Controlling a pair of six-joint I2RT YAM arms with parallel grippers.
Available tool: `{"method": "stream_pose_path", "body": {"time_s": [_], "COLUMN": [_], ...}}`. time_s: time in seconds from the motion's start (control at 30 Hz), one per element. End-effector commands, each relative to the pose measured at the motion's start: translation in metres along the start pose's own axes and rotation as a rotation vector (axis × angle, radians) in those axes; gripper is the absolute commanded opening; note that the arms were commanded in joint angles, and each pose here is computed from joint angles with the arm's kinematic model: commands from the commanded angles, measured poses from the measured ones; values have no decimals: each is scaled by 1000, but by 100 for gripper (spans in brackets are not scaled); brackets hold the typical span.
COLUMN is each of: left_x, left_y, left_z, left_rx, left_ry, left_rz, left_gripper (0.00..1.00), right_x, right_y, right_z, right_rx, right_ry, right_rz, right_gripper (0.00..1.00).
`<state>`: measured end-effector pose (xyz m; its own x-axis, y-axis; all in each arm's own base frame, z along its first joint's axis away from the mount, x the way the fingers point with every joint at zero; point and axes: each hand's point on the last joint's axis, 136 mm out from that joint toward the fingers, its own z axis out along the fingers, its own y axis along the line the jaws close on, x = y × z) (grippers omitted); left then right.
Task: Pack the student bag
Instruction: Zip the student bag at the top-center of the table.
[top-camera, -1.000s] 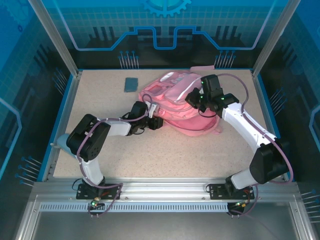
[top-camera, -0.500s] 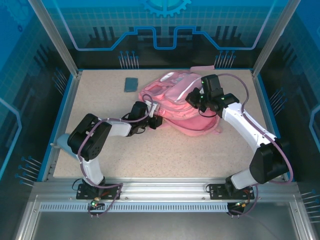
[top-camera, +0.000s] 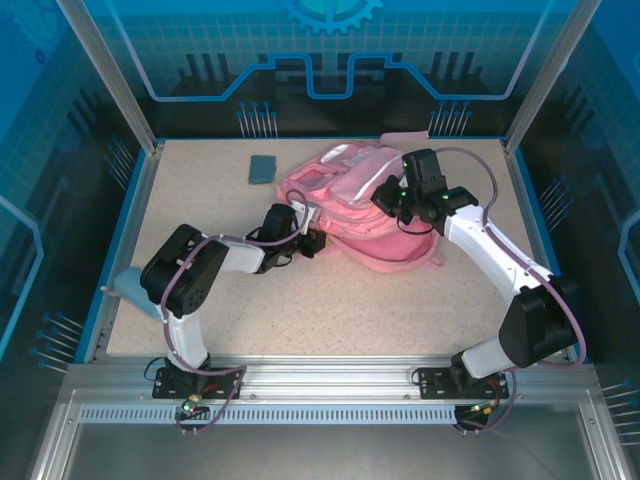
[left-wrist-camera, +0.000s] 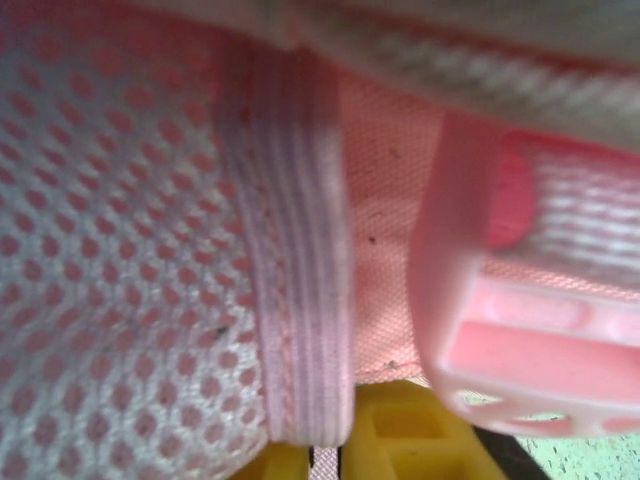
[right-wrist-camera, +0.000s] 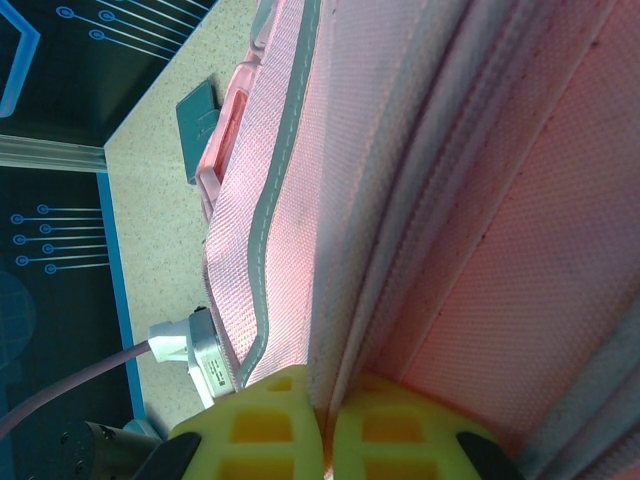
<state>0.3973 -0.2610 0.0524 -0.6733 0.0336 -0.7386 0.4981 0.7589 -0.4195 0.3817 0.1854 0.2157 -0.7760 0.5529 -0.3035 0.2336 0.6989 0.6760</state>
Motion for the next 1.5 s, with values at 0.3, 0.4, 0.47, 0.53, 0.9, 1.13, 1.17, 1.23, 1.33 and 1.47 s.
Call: {"method": "stream_pose_path", "body": {"time_s": [0.3, 0.4, 0.47, 0.53, 0.9, 1.13, 1.17, 1.23, 1.33, 1.47], "left_x": [-2, 3, 9, 15, 14, 5, 3, -1, -4, -3], "left_y": [-10, -21, -30, -37, -99, -138, -143, -147, -147, -140], "left_z": [-25, -31, -33, -35, -37, -21, -20, -17, -16, -21], "left_rx": [3, 24, 42, 50, 153, 242, 260, 275, 271, 236], "left_ry": [-65, -52, -32, -9, -20, -26, -29, -32, -35, -14], "left_rz": [45, 54, 65, 80, 113, 64, 49, 23, 9, -16], "left_gripper": [0, 0, 0, 0, 0, 0, 0, 0, 0, 7], "right_x": [-2, 1, 5, 9, 36, 44, 45, 46, 46, 46], "right_y": [9, 11, 14, 17, 31, 34, 33, 30, 25, 11], "right_z": [13, 19, 24, 29, 62, 67, 67, 67, 64, 53], "right_rx": [-58, -56, -63, -69, -97, -94, -93, -88, -81, -65], "right_ry": [3, 11, 20, 30, 87, 104, 105, 106, 100, 75], "right_rz": [-10, -10, -9, -9, 12, -3, -4, -4, -8, -32], "right_gripper": [0, 0, 0, 0, 0, 0, 0, 0, 2, 18]}}
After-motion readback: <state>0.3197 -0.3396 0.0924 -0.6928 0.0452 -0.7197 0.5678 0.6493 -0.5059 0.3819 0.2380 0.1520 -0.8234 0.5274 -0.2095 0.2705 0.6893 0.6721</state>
